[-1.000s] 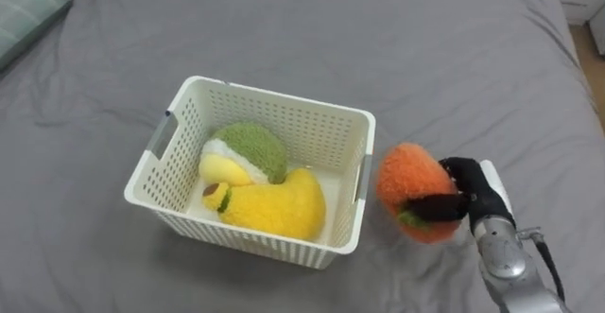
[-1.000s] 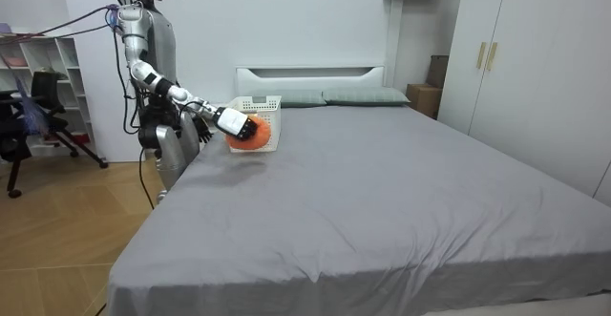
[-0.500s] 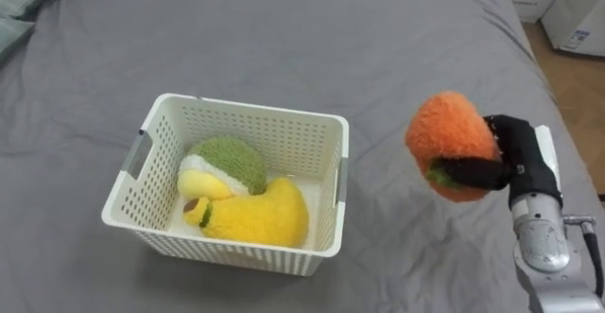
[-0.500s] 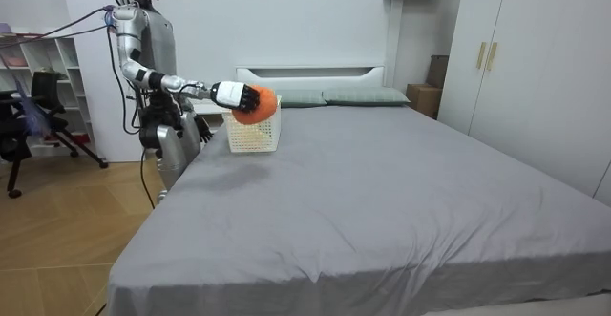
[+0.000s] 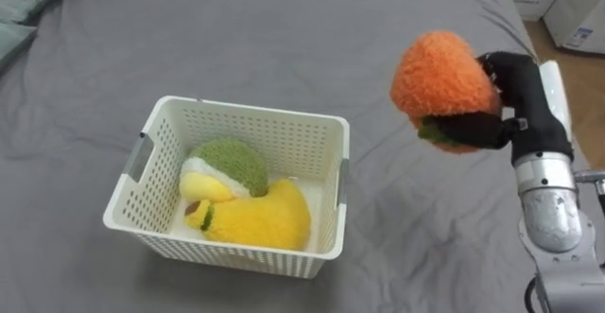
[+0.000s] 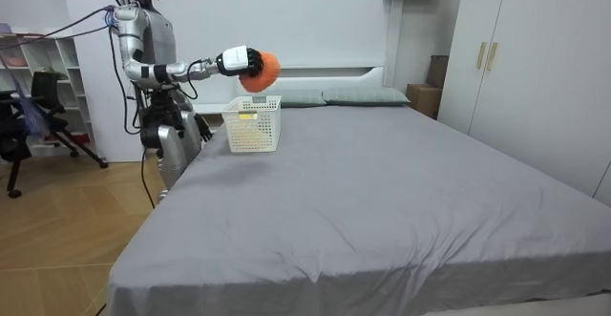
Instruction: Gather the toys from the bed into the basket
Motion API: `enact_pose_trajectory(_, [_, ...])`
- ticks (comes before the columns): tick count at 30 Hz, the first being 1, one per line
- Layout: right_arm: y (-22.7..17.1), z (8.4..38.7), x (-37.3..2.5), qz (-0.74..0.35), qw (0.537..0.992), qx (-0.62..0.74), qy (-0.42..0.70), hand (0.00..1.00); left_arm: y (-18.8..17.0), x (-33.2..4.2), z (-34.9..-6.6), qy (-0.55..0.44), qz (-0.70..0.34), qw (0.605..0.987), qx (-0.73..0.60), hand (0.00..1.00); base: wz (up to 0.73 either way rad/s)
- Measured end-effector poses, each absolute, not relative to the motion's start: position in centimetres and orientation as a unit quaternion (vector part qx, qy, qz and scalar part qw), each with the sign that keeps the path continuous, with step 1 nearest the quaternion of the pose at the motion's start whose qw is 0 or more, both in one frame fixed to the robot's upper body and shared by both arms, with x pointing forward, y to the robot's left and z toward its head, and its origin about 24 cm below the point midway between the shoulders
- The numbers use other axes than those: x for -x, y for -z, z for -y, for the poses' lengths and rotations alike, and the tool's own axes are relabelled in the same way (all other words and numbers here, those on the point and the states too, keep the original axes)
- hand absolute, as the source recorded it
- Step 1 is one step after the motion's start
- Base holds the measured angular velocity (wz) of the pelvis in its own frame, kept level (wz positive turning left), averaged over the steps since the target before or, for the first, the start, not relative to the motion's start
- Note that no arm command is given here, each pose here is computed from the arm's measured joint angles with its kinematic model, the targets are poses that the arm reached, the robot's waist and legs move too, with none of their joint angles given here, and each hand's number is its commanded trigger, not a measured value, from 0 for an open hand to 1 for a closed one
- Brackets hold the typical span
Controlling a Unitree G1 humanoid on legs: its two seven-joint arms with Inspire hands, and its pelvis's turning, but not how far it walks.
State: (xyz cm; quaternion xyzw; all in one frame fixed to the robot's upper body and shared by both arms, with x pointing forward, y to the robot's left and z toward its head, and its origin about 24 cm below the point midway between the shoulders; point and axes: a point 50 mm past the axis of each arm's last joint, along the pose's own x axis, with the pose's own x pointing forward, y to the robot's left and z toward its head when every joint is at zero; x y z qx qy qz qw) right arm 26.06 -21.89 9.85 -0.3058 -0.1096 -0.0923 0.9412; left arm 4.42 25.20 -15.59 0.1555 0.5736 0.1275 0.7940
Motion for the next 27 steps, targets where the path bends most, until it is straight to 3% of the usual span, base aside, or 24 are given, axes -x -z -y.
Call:
enact_pose_trajectory(5, [-10.6, 20.6, -26.5, 0.124, 0.935, 0.328, 0.056, 1.0, 15.6, -4.9, -25.0, -0.124, -0.568, 0.799, -0.156, 0.0, -0.01])
enact_pose_trajectory(15, [-13.8, 15.4, -27.1, 0.208, 0.902, 0.376, -0.044, 1.0, 15.5, -5.8, -24.8, -0.113, -0.556, 0.806, -0.165, 0.0, 0.01])
enact_pose_trajectory(27, [-12.5, 10.1, -26.4, 0.193, 0.893, 0.36, -0.188, 1.0, 15.5, -7.7, -23.9, -0.102, -0.54, 0.819, -0.165, 0.0, 0.07])
